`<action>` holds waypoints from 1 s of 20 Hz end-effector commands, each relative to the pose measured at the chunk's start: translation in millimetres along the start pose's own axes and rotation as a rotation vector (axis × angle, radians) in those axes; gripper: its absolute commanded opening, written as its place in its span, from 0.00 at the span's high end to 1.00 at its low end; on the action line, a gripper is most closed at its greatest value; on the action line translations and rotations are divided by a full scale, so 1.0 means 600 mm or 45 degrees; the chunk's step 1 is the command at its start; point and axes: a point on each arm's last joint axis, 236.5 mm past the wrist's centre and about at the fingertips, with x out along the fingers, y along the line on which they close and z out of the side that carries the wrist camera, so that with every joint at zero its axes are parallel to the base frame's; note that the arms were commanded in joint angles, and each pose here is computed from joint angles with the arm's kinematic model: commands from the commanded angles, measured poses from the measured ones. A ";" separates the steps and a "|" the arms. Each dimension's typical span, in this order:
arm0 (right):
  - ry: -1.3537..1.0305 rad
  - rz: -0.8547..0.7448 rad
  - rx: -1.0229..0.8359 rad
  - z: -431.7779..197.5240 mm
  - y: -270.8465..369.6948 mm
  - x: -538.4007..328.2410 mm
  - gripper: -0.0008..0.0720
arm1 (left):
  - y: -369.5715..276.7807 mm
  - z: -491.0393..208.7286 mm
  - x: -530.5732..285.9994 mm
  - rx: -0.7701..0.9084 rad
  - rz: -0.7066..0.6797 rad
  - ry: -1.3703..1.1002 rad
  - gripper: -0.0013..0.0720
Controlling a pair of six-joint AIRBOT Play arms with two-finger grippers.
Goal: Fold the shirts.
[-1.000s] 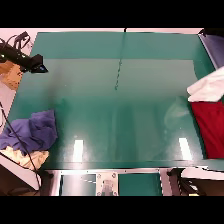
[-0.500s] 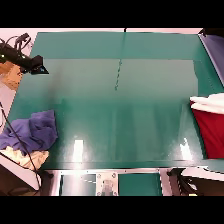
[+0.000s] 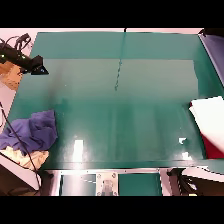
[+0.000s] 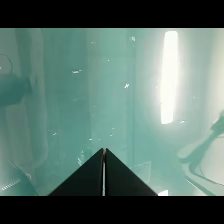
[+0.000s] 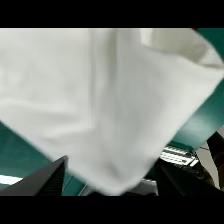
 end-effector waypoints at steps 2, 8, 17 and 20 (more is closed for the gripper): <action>0.112 -0.105 0.010 -0.024 -0.023 0.056 0.14 | -0.011 0.001 0.000 -0.001 -0.036 -0.003 0.95; -0.270 0.202 -0.161 0.052 0.128 -0.073 0.97 | -0.092 0.008 -0.010 0.009 -0.275 -0.028 0.95; -0.415 0.411 -0.964 -0.161 0.448 -0.067 0.97 | -0.164 -0.138 -0.056 0.035 -0.086 0.183 0.95; -0.326 0.401 -1.201 -0.279 0.473 0.027 0.97 | -0.184 -0.242 -0.046 0.003 -0.007 0.255 0.95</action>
